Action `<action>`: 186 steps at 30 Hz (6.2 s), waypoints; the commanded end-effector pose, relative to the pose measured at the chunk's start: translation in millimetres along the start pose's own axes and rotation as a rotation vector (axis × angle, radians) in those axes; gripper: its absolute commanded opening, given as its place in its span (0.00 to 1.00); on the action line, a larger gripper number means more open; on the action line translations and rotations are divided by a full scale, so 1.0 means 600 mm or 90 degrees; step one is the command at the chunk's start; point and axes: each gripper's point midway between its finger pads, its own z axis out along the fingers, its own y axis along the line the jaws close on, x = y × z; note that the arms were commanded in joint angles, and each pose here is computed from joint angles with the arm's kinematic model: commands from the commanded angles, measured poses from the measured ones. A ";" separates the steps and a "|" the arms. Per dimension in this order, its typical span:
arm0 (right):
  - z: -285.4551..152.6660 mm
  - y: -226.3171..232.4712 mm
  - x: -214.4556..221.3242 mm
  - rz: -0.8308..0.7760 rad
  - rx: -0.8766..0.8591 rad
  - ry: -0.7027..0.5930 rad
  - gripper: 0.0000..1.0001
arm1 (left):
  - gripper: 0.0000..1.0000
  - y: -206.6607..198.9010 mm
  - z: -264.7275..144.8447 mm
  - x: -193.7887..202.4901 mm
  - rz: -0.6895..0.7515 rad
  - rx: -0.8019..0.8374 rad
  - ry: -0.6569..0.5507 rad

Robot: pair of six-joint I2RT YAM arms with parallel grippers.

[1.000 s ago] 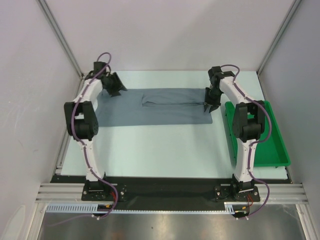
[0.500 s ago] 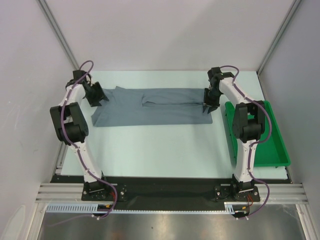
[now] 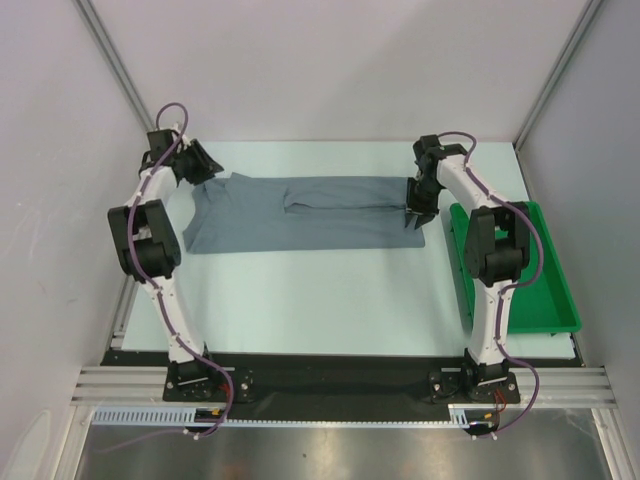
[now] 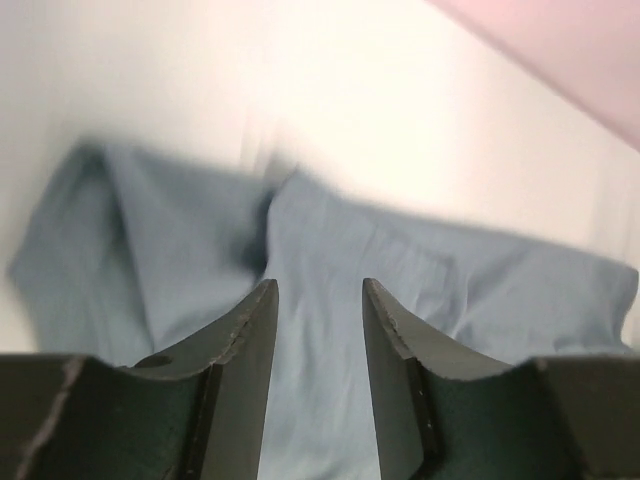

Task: Fold and stack the t-shirts
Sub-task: Fold the tshirt

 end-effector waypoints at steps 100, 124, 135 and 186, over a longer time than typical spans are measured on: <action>-0.040 0.039 0.042 -0.015 -0.028 -0.014 0.36 | 0.00 0.108 -0.091 0.165 -0.038 -0.216 0.131; -0.028 0.041 0.038 -0.025 -0.028 -0.006 0.36 | 0.31 0.105 -0.134 0.157 -0.029 -0.256 0.119; -0.022 0.046 0.039 -0.031 -0.037 0.001 0.36 | 0.51 0.107 -0.168 0.152 0.031 -0.285 0.087; -0.030 0.046 0.043 -0.033 -0.039 -0.003 0.36 | 0.00 0.119 -0.187 0.178 -0.015 -0.247 0.091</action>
